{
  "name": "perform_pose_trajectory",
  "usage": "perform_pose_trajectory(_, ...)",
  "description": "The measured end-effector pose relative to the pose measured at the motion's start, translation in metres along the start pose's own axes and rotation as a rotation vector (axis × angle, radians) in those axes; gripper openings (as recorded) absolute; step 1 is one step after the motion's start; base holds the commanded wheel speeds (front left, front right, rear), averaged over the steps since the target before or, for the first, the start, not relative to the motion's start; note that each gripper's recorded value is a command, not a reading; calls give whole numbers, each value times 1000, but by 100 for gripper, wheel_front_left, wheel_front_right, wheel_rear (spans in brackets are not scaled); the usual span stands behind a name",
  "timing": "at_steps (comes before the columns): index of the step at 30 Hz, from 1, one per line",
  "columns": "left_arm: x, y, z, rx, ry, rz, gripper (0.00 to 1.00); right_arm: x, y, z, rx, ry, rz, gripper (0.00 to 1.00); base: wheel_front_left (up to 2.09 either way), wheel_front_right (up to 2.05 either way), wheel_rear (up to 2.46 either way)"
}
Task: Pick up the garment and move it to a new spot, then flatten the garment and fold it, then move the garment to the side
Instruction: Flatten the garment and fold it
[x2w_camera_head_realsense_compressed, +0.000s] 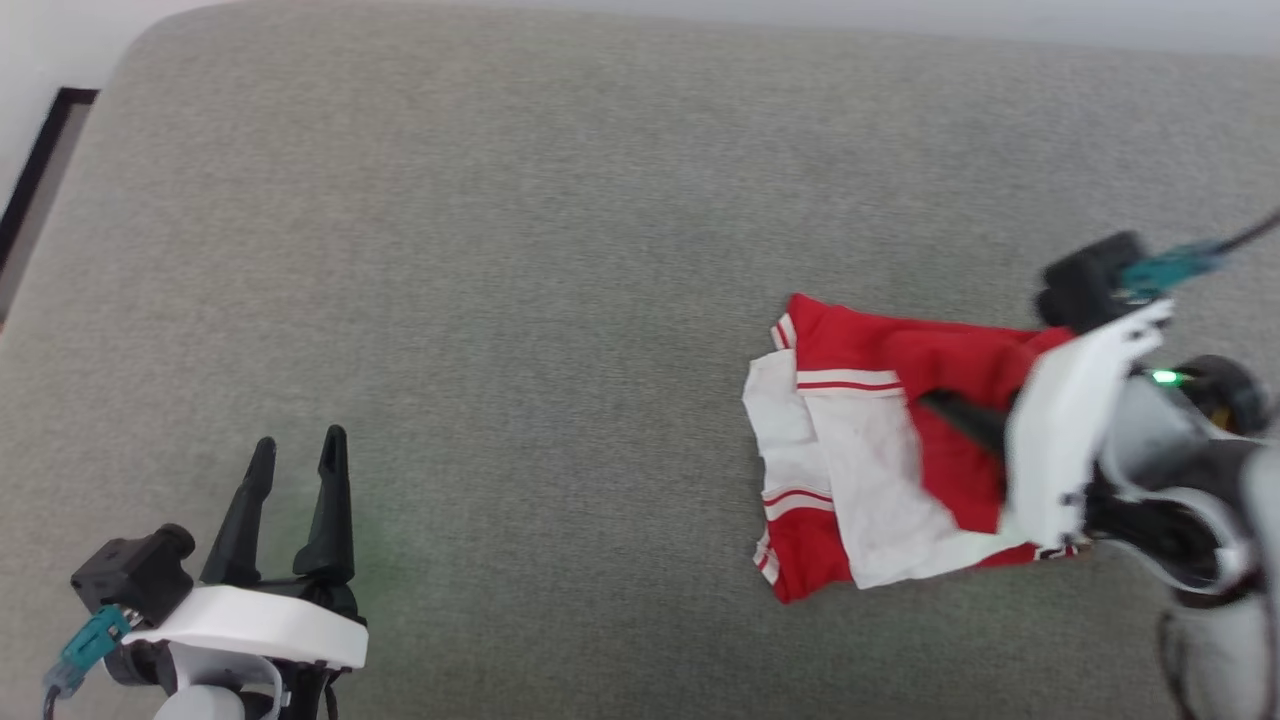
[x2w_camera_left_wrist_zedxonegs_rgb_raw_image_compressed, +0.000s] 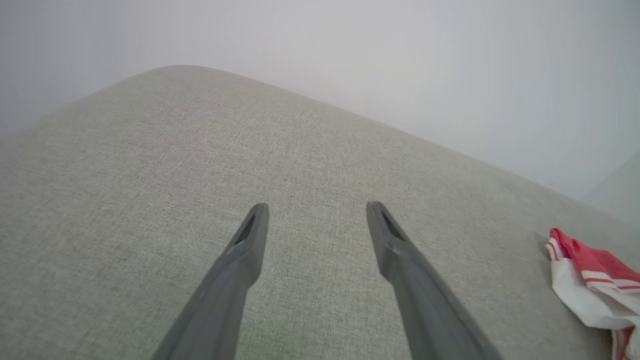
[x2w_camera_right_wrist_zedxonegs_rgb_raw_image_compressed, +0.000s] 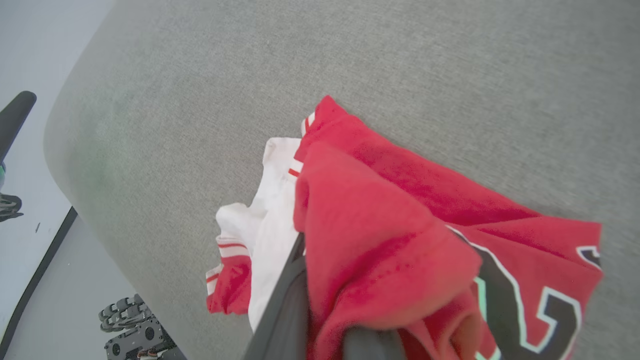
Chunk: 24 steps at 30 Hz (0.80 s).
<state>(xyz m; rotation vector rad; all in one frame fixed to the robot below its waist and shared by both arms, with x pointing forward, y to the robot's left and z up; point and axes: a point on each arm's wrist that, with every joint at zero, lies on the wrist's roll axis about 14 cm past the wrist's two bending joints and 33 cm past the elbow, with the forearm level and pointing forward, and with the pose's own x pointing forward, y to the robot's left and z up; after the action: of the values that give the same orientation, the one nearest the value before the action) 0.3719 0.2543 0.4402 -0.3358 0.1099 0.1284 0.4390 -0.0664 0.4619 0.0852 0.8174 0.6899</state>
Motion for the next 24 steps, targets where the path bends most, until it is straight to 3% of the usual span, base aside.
perform_pose_trajectory(2, -1, 1, 3, -2, -10, 6, 100, 14, 10, -5, -17, 36, 23, 0, 0, 0, 0)
perform_pose_trajectory(3, -3, 3, 4, -3, -11, 11, 100, 19, 12, -9, -27, 53, 24, 11, 0, 0, 0)
perform_pose_trajectory(4, -5, 4, 4, -3, -12, 16, 100, 24, 14, -11, -37, 65, 25, 35, 0, 0, 0)
perform_pose_trajectory(5, -6, 6, 4, -4, -12, 20, 100, 27, 17, -10, -47, 63, 31, 98, 0, 0, 0)
perform_pose_trajectory(14, -19, 14, 8, -6, -23, 43, 100, 10, 39, 11, -41, 4, 114, 100, 0, 0, 0)
perform_pose_trajectory(24, -6, 6, 14, 3, -39, 6, 100, -46, -13, 38, -3, -199, -65, 100, 0, 0, 0)
